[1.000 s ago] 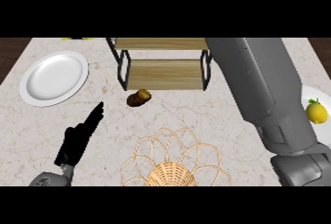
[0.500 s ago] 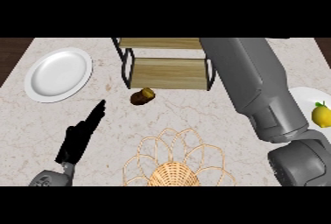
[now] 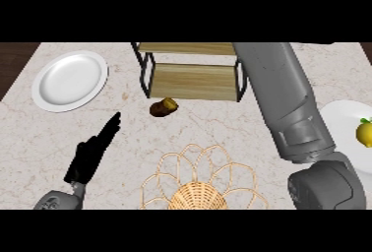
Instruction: Pick the sweet potato from the placemat and place it in the tiered shelf
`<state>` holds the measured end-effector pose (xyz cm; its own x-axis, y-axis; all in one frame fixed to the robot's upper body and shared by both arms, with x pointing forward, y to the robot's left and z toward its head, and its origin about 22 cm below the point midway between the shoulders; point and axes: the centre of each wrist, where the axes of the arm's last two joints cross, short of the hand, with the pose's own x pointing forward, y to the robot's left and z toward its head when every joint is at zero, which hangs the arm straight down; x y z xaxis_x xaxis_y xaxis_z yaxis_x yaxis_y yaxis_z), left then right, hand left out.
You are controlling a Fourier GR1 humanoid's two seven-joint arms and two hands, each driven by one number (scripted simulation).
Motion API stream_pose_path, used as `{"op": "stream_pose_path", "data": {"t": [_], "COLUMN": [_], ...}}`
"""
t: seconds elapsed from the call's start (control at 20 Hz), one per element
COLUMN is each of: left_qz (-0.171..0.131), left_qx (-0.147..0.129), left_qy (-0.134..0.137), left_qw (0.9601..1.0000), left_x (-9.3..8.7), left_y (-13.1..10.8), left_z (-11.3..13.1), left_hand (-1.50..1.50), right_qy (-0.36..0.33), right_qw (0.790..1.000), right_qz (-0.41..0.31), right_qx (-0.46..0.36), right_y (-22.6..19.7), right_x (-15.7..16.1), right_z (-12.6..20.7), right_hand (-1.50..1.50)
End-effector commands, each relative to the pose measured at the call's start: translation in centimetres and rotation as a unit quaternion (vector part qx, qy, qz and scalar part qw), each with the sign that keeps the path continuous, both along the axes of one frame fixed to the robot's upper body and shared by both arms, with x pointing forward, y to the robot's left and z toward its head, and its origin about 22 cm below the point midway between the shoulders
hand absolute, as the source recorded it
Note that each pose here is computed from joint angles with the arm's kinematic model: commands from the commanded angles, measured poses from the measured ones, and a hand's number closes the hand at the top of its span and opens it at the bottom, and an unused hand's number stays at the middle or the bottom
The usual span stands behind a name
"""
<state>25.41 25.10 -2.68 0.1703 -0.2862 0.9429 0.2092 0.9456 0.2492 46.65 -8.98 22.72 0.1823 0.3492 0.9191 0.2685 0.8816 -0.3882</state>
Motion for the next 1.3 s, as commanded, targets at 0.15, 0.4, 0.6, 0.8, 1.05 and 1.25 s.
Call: {"op": "stream_pose_path", "data": {"t": [0.15, 0.4, 0.6, 0.8, 1.05, 1.25], "left_qz": [0.002, 0.026, 0.045, 0.055, 0.069, 0.064], "left_qx": [0.002, -0.001, -0.012, 0.008, 0.001, 0.006], "left_qy": [0.000, 0.005, 0.023, 0.023, 0.029, 0.027], "left_qw": [1.0000, 0.9996, 0.9987, 0.9982, 0.9972, 0.9976], "left_x": [-0.6, 0.0, -1.0, -1.6, -3.4, -3.4], "left_y": [0.4, 1.4, 1.6, 4.1, 3.5, 4.4], "left_z": [-0.8, 0.7, -1.1, -0.8, -2.0, -1.8], "left_hand": [0.00, 0.00, 0.00, 0.00, 0.00, 0.00], "right_qy": [-0.130, -0.192, -0.198, -0.165, -0.158, -0.170], "right_qw": [0.985, 0.959, 0.939, 0.940, 0.953, 0.955], "right_qz": [-0.079, -0.184, -0.264, -0.289, -0.248, -0.238], "right_qx": [0.078, 0.096, 0.094, 0.077, 0.067, 0.042], "right_y": [-1.5, -3.5, -8.8, -12.8, -15.3, -18.5], "right_x": [0.2, 0.3, 0.3, -0.6, -4.2, -8.4], "right_z": [-1.0, 1.6, 0.6, 0.2, -2.3, -2.6], "right_hand": [-1.50, -1.50, -1.50, -1.50, -1.50, -1.50]}}
